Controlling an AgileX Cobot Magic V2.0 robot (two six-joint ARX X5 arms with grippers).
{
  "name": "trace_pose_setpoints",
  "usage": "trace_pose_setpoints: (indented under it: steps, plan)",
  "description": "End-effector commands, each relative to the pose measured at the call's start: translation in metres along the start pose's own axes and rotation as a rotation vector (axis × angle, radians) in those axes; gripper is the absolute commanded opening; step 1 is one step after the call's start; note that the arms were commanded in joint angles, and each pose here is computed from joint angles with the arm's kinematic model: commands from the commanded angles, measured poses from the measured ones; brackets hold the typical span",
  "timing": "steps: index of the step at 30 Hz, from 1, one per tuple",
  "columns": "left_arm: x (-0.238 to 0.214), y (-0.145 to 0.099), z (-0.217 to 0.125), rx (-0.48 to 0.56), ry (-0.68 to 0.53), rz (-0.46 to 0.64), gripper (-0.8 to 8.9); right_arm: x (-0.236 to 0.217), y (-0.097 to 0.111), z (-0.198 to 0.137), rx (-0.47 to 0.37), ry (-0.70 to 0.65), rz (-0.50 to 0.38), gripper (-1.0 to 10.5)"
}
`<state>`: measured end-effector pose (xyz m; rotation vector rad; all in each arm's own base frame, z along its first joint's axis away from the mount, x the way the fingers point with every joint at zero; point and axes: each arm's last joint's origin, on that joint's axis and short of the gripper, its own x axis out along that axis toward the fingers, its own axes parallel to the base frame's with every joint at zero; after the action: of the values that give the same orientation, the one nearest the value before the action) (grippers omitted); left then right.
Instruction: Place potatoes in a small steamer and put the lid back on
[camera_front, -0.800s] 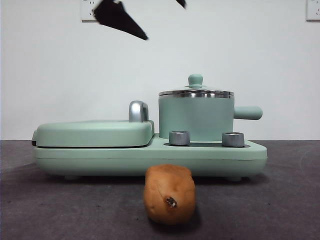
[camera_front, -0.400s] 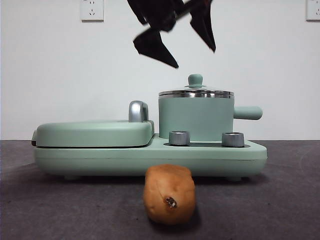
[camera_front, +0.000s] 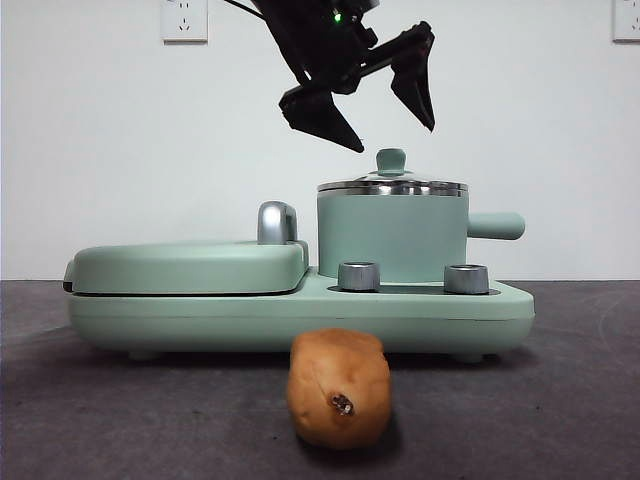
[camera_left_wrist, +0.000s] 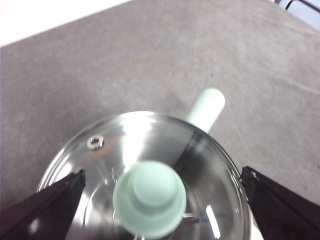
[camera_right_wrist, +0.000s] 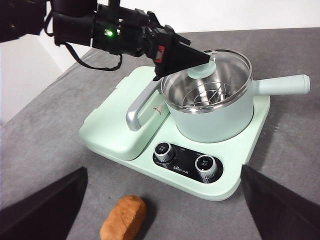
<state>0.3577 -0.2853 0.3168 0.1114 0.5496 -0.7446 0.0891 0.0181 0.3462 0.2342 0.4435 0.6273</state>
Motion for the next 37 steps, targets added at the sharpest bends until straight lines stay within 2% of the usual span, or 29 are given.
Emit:
trace_pose_setpoints:
  steps: [1,10,15,24,27,37]
  plan:
    - [0.013,-0.004,0.000,0.017,-0.005,0.002,4.84,-0.001,0.002,0.005,-0.014,-0.016,0.005,4.9]
    - [0.029,-0.005,-0.011,0.018,0.033,0.009,4.55,-0.001,0.002,0.005,-0.014,-0.016,0.005,4.9]
    - [0.030,-0.006,-0.012,0.018,0.035,0.008,3.76,-0.001,0.002,0.004,-0.014,-0.015,0.005,4.9]
    - [0.030,-0.006,-0.012,0.026,0.034,0.009,1.05,-0.001,0.002,0.004,-0.014,-0.015,0.005,4.9]
    - [0.030,-0.006,-0.011,0.046,0.027,0.014,0.53,-0.001,0.002,0.004,-0.014,-0.015,0.005,4.9]
    - [0.019,-0.008,0.003,0.052,-0.044,0.013,0.53,-0.001,0.002,0.005,-0.014,-0.016,0.005,4.9]
